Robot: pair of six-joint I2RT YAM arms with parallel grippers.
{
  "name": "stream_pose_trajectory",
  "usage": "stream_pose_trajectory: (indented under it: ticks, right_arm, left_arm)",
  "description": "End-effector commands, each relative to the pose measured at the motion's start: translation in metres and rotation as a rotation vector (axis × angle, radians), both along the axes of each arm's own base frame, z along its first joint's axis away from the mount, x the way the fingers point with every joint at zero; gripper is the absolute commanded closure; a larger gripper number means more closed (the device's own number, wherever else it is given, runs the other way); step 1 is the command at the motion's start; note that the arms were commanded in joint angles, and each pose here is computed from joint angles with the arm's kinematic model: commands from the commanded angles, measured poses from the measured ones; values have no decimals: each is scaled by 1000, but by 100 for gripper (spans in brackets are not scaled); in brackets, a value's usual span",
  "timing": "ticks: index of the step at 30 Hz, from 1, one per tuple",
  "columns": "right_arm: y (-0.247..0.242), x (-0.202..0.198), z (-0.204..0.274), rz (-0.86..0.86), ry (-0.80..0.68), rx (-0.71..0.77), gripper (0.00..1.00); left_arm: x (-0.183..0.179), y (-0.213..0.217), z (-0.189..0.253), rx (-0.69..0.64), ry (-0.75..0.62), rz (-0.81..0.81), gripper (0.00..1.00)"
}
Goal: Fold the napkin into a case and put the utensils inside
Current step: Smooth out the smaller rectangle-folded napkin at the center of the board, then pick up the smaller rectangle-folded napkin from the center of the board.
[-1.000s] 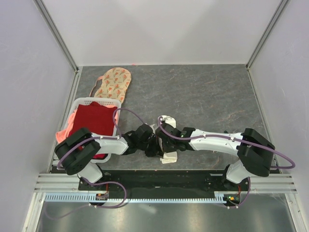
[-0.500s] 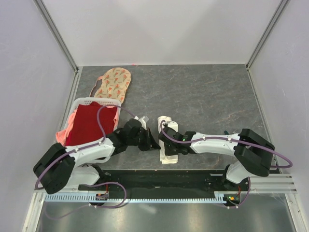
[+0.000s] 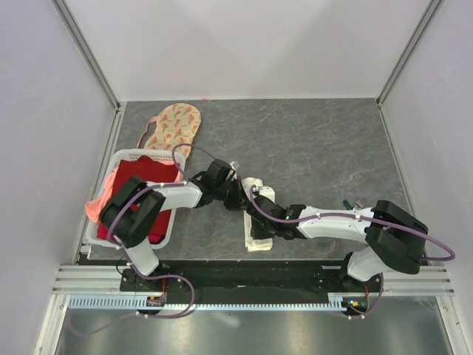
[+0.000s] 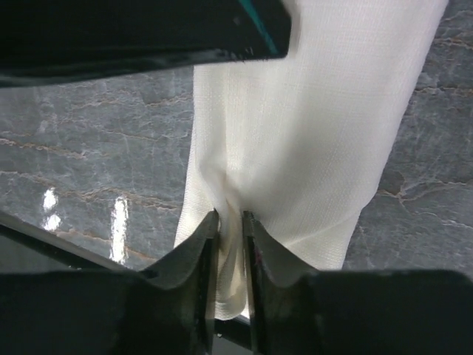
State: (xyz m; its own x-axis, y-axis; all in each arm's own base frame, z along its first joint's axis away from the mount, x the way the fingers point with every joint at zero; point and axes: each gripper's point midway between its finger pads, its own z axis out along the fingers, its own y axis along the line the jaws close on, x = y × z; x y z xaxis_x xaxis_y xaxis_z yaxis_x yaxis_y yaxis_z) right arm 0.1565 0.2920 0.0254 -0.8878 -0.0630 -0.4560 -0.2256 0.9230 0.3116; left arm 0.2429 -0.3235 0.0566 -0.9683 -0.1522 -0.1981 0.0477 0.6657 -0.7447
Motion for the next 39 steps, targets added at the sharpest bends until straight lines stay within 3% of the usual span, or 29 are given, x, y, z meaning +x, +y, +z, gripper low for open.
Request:
stream_pose_trajectory:
  ticks: [1,7,10,18,22,25,39]
  right_arm:
    - [6,-6,16,71,-8,44,67]
    - [8,-4,48,177,-45,8,46]
    - [10,6,57,213,-88,-44,40]
    - [21,34,49,221,-122,-195,41]
    - [23,43,40,179,-157,-212,53]
    - [26,46,38,171,-181,-187,55]
    - [29,29,-4,168,-133,-203,42]
  left_arm:
    - [2,12,-33,38,13,-80,96]
    - [-4,22,-47,78,21,-106,98]
    - [-8,23,-48,68,31,-104,98]
    - [-7,20,-40,41,21,-97,98]
    - [-5,17,-37,29,25,-99,98]
    - [-7,18,-38,31,30,-98,98]
    - [-5,16,-38,19,41,-80,98]
